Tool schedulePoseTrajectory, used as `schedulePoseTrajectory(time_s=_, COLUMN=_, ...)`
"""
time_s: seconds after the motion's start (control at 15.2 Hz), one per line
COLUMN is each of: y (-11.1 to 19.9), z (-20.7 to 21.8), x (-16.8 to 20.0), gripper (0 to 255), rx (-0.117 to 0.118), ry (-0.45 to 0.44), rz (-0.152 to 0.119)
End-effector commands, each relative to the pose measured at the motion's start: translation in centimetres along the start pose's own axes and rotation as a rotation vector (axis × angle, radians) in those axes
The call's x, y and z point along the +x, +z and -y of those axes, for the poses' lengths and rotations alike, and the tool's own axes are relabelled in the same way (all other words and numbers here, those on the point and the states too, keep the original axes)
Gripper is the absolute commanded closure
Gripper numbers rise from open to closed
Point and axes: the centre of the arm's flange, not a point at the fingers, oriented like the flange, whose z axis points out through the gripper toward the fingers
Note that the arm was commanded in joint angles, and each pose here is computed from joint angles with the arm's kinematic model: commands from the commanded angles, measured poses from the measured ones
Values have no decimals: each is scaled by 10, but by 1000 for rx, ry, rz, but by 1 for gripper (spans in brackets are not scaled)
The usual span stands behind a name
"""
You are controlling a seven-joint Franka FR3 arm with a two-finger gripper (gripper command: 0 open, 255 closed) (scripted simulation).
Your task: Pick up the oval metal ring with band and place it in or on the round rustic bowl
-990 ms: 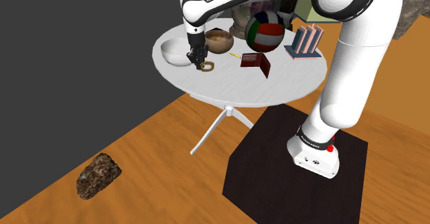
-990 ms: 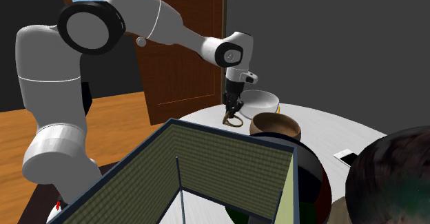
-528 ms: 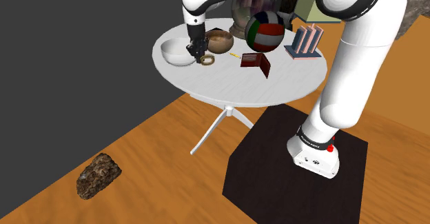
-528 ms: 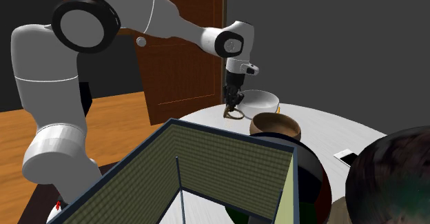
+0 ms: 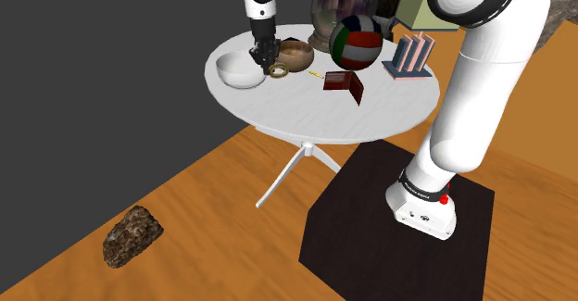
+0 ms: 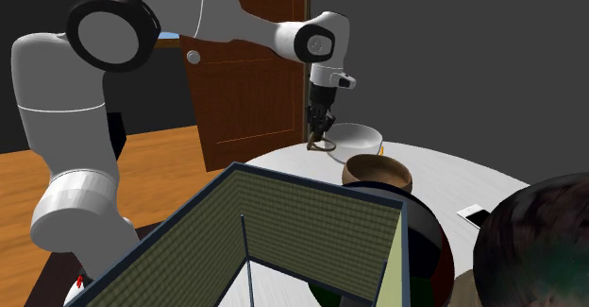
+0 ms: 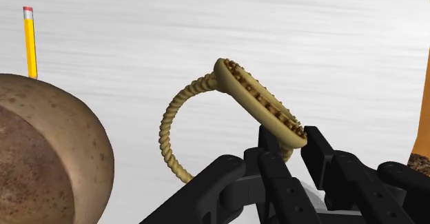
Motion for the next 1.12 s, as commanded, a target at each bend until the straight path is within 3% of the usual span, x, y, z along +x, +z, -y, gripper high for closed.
schedulePoseTrajectory(time_s=0.0, y=-12, z=0, x=-1, gripper=255, rx=0, ry=0, rz=0)
schedulePoseTrajectory(time_s=1.06, y=-91, z=0, x=-12, gripper=255, rx=0, ry=0, rz=0)
